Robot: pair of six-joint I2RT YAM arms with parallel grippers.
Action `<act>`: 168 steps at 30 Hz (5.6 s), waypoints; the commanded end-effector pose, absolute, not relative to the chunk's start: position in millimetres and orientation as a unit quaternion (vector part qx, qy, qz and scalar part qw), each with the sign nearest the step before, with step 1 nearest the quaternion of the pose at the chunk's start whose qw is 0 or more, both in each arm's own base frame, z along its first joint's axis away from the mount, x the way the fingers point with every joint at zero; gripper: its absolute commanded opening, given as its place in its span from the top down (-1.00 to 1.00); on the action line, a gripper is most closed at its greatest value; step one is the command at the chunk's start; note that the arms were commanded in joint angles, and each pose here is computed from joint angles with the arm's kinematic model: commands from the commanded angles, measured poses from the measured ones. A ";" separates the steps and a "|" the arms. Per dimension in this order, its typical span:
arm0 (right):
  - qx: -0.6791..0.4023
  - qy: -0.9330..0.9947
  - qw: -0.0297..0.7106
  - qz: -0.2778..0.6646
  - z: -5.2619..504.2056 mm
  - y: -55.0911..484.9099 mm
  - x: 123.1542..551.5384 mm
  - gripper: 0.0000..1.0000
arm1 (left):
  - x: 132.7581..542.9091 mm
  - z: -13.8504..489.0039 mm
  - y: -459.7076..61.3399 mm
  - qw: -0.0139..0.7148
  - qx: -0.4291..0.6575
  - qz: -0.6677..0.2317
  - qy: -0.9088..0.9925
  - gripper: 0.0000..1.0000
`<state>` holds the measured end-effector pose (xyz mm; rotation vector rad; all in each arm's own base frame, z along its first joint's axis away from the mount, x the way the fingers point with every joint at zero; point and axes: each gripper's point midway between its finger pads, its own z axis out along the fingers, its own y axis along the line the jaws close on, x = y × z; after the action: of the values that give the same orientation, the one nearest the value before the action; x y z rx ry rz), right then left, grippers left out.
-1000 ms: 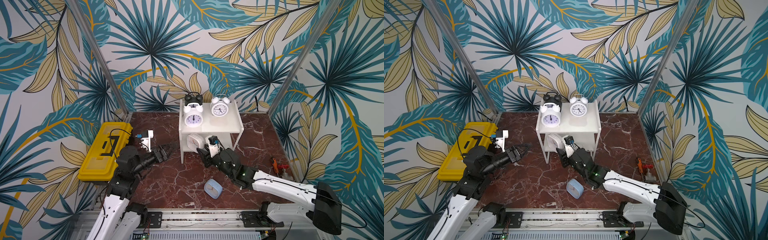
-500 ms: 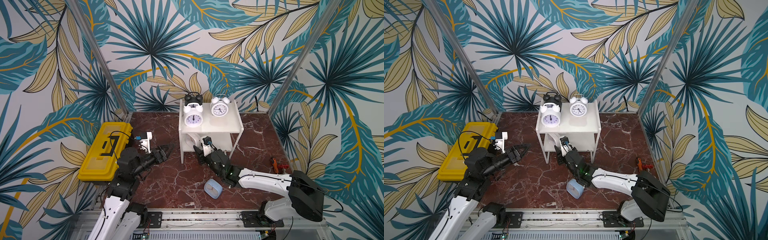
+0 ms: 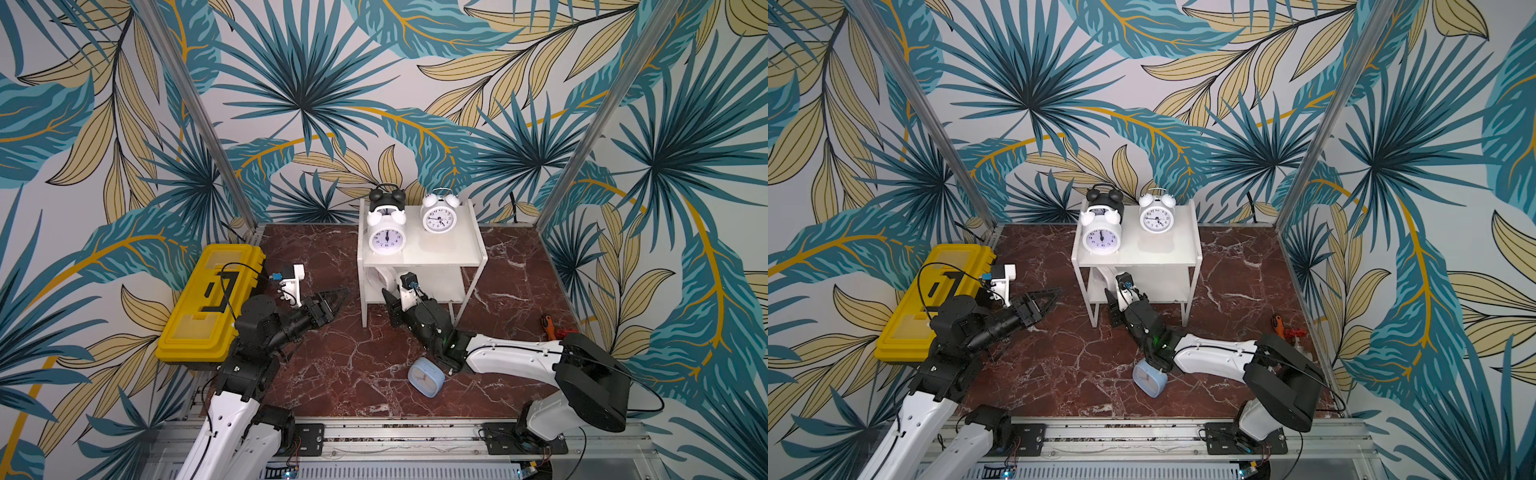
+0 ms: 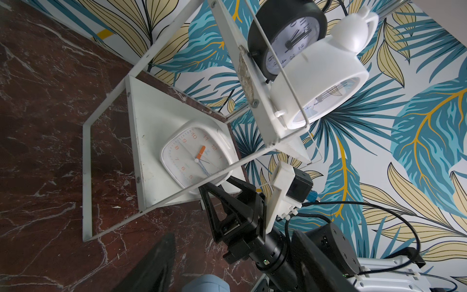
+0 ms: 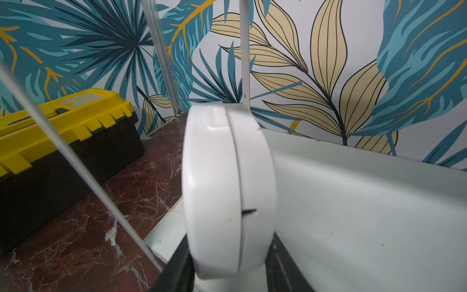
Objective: Place the alarm clocks on the shelf by style
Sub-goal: Place the alarm on the shelf, then pick up the alarm from the center of the board.
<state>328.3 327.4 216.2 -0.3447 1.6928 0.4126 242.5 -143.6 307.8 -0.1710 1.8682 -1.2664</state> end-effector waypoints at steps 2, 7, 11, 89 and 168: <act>-0.157 0.755 0.617 0.156 198.7 326.1 329.6 0.01 | 244.1 308.3 -142.1 0.436 -0.059 -0.504 0.743 -0.49; -0.143 0.755 0.623 0.148 205.0 318.6 329.9 -0.06 | 246.2 307.2 -143.2 0.433 -0.061 -0.509 0.741 -0.47; -0.137 0.754 0.625 0.147 208.2 316.0 330.5 -0.17 | 244.9 306.6 -143.4 0.432 -0.059 -0.510 0.742 -0.47; -0.238 0.941 0.152 0.189 76.3 231.3 130.5 -0.57 | 244.8 295.8 -143.9 0.432 -0.068 -0.530 0.726 -0.62; -0.178 0.723 0.273 0.609 327.7 295.8 202.0 -0.36 | 199.9 340.9 -218.2 0.348 0.088 -0.690 0.628 0.60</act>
<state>197.4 299.5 322.8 -0.5269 1.9597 1.6831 200.8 -222.6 328.1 0.2276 1.7172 -1.8015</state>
